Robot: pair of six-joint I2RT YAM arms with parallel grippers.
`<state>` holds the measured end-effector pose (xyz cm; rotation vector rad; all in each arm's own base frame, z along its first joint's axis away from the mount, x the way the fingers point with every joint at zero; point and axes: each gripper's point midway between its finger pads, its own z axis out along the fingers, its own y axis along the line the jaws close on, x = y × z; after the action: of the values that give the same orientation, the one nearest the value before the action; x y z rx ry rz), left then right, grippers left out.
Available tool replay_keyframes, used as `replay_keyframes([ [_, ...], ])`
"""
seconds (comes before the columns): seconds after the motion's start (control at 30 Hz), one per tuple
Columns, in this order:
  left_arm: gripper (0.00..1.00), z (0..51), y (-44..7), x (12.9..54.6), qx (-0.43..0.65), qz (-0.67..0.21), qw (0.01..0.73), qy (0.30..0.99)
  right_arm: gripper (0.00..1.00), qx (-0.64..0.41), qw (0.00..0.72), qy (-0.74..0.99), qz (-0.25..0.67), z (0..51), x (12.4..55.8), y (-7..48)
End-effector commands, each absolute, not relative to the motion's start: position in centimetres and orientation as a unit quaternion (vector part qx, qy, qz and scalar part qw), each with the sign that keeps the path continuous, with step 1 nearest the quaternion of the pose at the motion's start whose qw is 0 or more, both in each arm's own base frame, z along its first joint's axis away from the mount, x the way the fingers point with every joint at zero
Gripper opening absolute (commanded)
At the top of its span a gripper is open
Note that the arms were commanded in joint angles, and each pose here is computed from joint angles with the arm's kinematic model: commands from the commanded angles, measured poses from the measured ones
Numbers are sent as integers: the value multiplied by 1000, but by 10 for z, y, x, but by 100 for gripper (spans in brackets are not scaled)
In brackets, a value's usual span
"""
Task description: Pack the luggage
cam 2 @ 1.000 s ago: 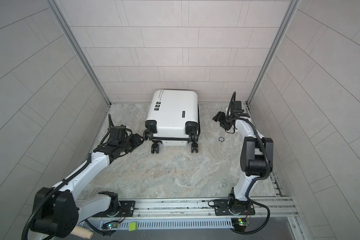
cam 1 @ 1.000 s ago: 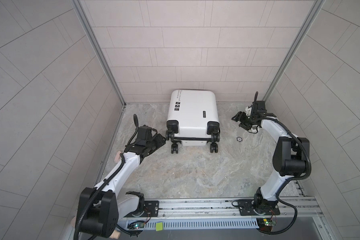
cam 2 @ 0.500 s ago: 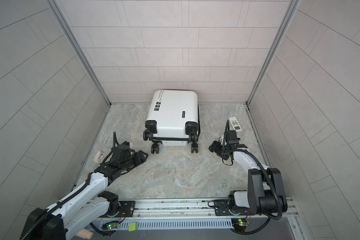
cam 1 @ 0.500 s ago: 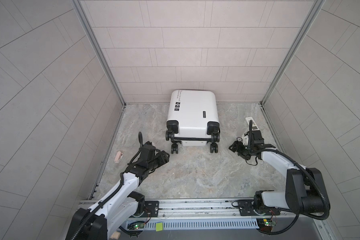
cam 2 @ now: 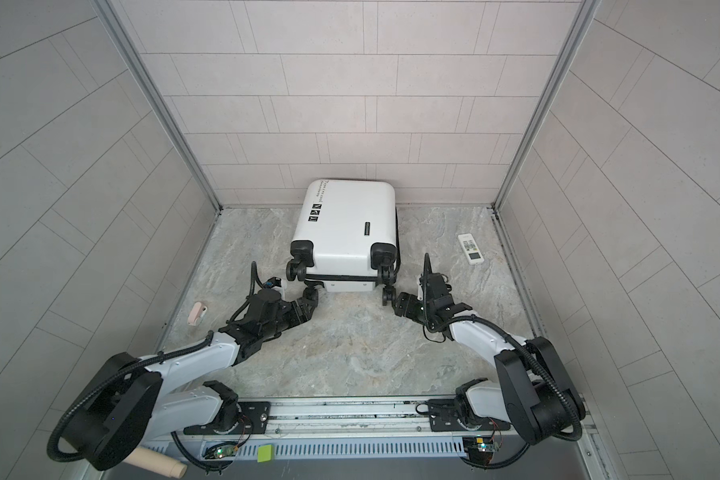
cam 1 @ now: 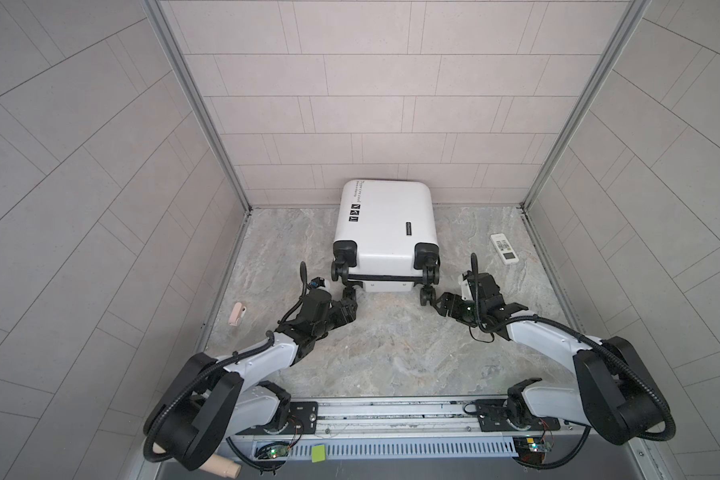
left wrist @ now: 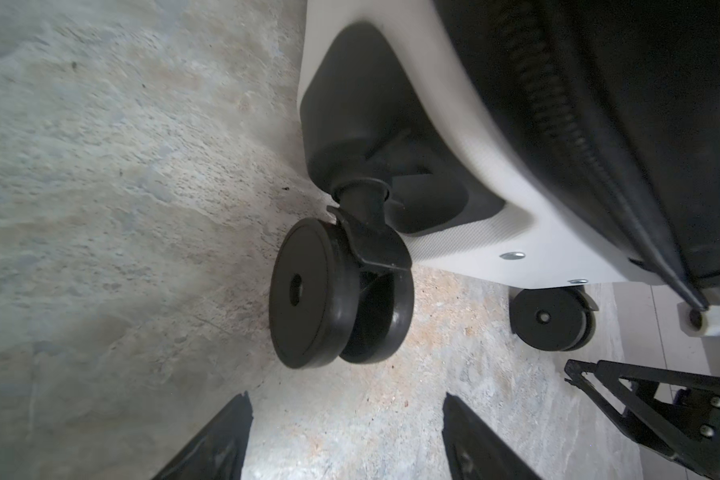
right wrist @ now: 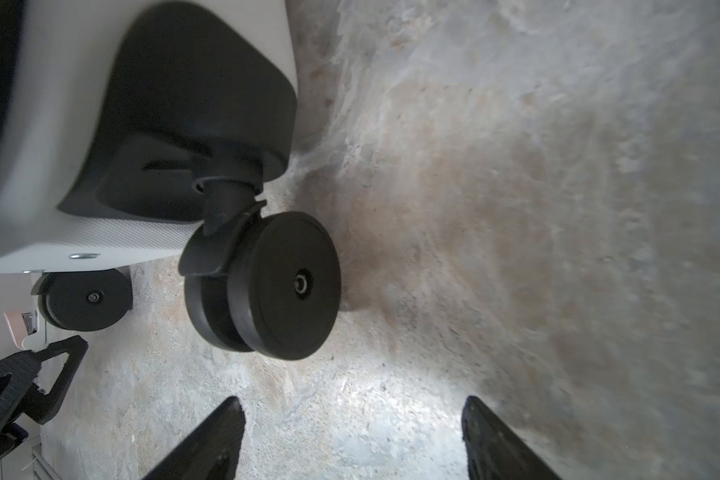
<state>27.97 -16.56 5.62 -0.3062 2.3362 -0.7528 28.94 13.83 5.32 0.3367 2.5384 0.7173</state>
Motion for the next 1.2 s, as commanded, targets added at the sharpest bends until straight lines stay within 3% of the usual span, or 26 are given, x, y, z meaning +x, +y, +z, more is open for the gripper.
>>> replay_keyframes([
  [0.0,79,70,-174,296,-108,-295,369,875,84,132,264,918,265,63,307,146],
  [0.4,77,54,-187,306,-105,-286,369,878,85,138,264,912,280,56,334,176],
  [0.63,58,49,-198,311,-119,-319,365,866,82,155,256,907,294,44,339,185],
  [0.73,44,55,-203,311,-124,-351,372,851,77,165,253,900,313,40,342,191],
  [0.83,38,57,-204,308,-130,-375,375,838,68,180,241,895,330,28,340,194],
  [1.03,38,43,-195,296,-147,-374,369,838,49,208,228,881,359,17,338,192],
  [1.17,47,36,-189,291,-157,-368,366,840,43,224,221,874,370,9,335,187],
])
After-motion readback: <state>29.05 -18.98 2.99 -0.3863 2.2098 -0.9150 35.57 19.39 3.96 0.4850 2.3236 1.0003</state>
